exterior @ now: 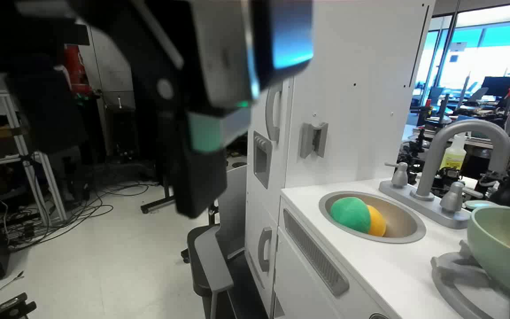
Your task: Open the door of the top cabinet then put the green plushie and the green pepper in the top compartment of the open cabinet
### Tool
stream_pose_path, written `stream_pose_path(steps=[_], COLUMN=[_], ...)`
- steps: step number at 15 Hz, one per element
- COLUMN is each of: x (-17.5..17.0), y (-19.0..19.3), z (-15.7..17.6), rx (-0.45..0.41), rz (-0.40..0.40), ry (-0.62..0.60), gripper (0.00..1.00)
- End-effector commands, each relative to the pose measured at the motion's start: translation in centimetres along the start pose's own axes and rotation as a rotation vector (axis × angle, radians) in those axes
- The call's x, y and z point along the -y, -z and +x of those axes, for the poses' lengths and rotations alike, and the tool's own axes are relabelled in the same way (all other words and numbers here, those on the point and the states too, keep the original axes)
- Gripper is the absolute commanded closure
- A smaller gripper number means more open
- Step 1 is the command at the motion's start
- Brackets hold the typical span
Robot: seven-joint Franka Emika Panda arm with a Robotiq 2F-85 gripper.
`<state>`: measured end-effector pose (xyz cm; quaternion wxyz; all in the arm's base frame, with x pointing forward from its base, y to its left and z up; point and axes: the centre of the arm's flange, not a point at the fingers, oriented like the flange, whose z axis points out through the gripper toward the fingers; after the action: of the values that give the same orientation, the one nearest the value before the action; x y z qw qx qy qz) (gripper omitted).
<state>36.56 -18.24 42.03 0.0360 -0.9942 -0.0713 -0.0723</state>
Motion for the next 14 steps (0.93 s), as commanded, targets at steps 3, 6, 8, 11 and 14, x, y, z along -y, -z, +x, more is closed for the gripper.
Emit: stream_pose_path(steps=[3,6,8,11,14], x=[0.0,-0.1,0.0,0.6,0.9], y=[0.1,0.1,0.0,-0.2,0.2], z=[0.1,0.1,0.6,2.4,4.4], rx=[-0.002,-0.003,-0.003,-0.004,0.005], rz=[-0.001,-0.002,-0.004,-0.013,-0.028], ry=[0.000,0.000,-0.006,-0.040,-0.088], gripper=[0.00,0.00,0.00,0.00,0.00])
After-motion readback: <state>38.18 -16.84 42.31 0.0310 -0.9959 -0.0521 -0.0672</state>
